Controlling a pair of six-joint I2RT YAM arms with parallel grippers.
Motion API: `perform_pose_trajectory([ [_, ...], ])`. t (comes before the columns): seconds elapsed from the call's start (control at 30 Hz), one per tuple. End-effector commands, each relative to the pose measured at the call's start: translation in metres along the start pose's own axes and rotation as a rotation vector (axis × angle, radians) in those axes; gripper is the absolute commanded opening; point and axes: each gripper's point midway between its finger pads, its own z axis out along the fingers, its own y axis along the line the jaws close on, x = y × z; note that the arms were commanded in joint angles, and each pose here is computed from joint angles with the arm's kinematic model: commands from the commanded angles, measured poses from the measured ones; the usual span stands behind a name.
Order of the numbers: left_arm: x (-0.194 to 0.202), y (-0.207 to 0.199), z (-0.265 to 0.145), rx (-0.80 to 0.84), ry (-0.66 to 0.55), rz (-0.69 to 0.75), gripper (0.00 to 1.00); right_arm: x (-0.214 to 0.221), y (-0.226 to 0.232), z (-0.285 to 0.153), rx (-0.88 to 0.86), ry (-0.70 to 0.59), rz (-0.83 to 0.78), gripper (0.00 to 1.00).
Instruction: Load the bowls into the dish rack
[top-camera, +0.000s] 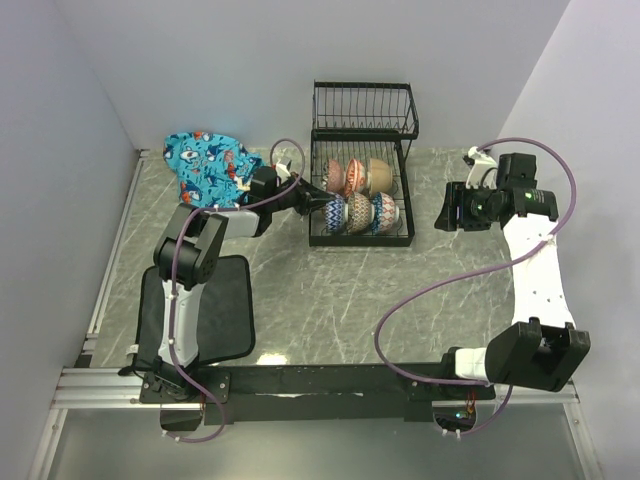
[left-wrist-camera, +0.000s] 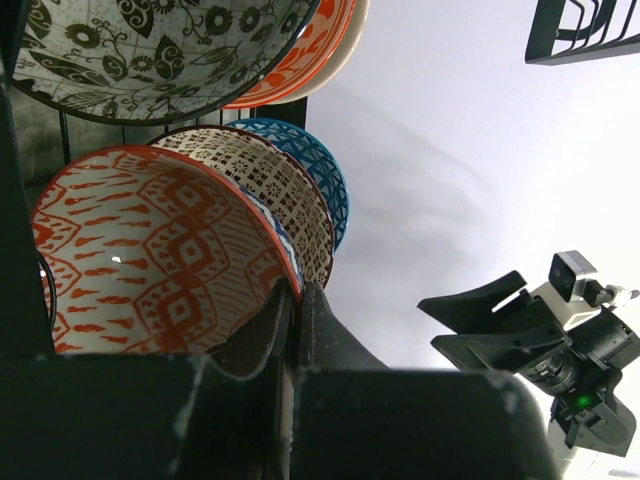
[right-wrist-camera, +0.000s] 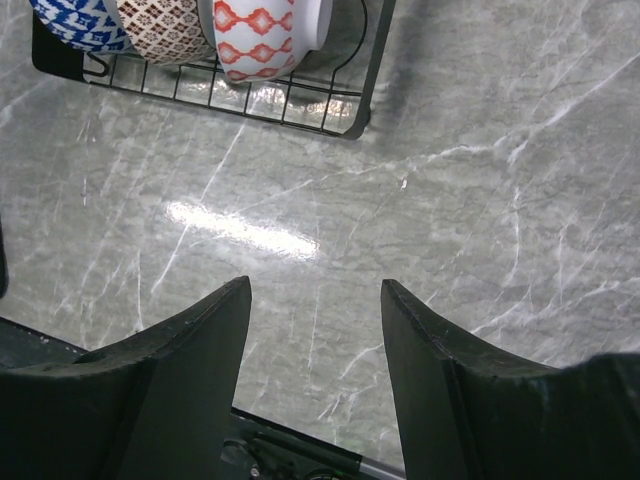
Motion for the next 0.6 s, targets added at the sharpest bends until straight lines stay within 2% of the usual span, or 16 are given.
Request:
perform_pose_trajectory([
  [0.0, -0.004, 0.006, 0.011, -0.034, -0.022, -0.044, 0.01, -0.005, -0.004, -0.002, 0.015, -0.018, -0.007, 0.63],
  [0.17, -0.001, 0.009, 0.011, -0.063, -0.027, -0.093, 0.05, -0.007, -0.004, 0.001, 0.007, -0.015, -0.002, 0.63],
  [0.4, 0.002, 0.015, 0.006, -0.119, -0.043, -0.166, 0.04, -0.01, -0.003, 0.002, 0.0, -0.018, 0.003, 0.63],
  [0.57, 0.001, 0.014, 0.002, -0.12, -0.053, -0.161, 0.09, -0.011, -0.003, 0.002, -0.001, -0.022, 0.006, 0.63],
])
